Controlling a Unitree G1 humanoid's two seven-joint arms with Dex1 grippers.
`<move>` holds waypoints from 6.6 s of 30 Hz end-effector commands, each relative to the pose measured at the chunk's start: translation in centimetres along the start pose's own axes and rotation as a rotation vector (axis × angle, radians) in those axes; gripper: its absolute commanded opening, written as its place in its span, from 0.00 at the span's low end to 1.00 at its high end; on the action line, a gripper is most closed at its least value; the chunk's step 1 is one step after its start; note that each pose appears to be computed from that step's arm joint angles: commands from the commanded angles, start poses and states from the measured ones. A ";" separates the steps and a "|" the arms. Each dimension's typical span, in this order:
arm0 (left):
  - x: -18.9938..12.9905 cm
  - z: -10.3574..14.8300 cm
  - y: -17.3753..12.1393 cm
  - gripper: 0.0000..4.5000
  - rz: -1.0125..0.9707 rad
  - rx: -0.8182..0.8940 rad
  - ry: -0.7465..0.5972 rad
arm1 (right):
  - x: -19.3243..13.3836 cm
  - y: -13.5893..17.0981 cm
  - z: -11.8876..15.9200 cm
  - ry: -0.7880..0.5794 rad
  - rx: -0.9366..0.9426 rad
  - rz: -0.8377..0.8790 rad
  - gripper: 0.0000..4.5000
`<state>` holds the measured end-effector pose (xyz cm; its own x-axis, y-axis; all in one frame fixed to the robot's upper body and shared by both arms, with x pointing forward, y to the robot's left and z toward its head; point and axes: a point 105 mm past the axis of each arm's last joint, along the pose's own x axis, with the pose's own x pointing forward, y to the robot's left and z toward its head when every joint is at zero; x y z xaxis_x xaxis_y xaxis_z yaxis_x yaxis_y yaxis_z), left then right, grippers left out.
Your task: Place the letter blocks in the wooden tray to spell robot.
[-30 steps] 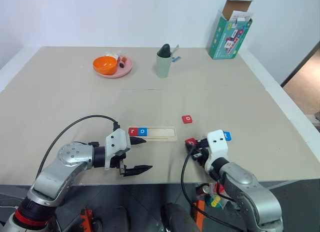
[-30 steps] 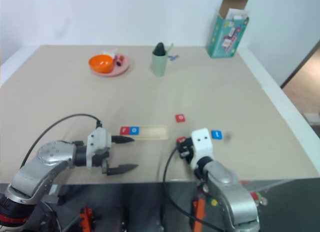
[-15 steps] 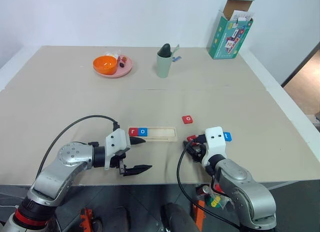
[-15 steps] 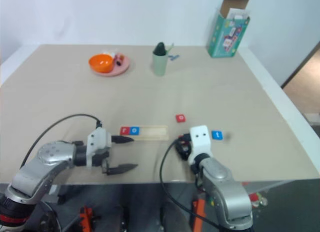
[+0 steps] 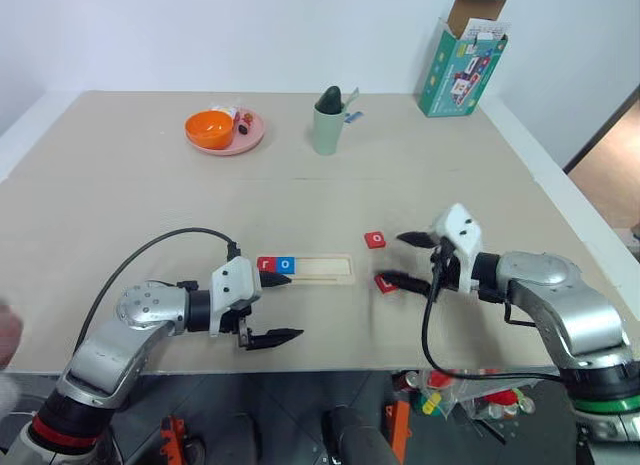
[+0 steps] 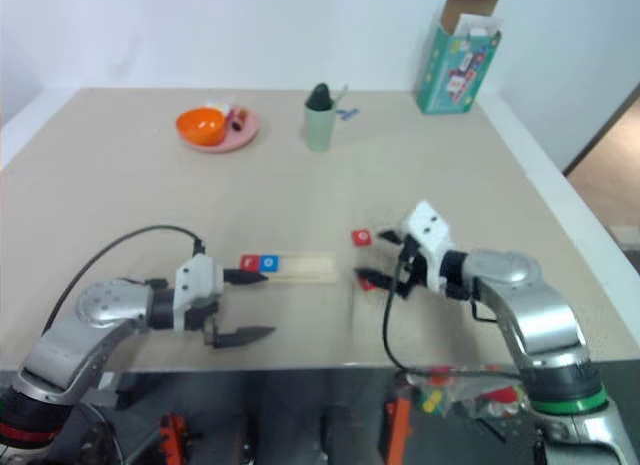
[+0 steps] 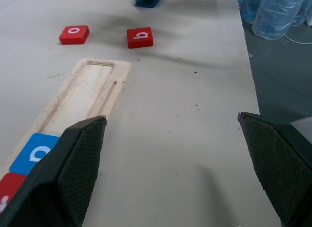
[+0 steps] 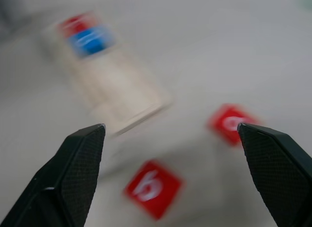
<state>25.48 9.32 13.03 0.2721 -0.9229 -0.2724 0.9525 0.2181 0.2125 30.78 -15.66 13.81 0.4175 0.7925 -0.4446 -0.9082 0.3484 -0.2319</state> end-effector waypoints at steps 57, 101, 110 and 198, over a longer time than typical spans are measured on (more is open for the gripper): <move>-0.6 0.0 0.7 1.00 0.091 -0.002 -0.015 | 1.2 -3.1 -0.2 -0.039 -0.103 0.192 0.27; -3.5 -2.8 2.9 1.00 0.323 -0.063 -0.007 | 12.9 -0.1 5.9 -0.018 -0.225 0.284 0.27; -3.3 -3.0 2.8 1.00 0.308 -0.058 0.007 | 13.1 0.0 6.2 -0.027 -0.191 0.286 0.27; -2.1 3.2 4.9 1.00 0.133 0.131 -0.148 | 7.0 -4.1 -0.5 -0.117 0.526 -0.822 0.46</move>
<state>29.21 11.32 17.28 0.3590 -0.9274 -0.1052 0.8906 0.3067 0.3359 37.53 -11.98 11.29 0.9460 0.2322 -0.2261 -0.2414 0.9703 -0.0135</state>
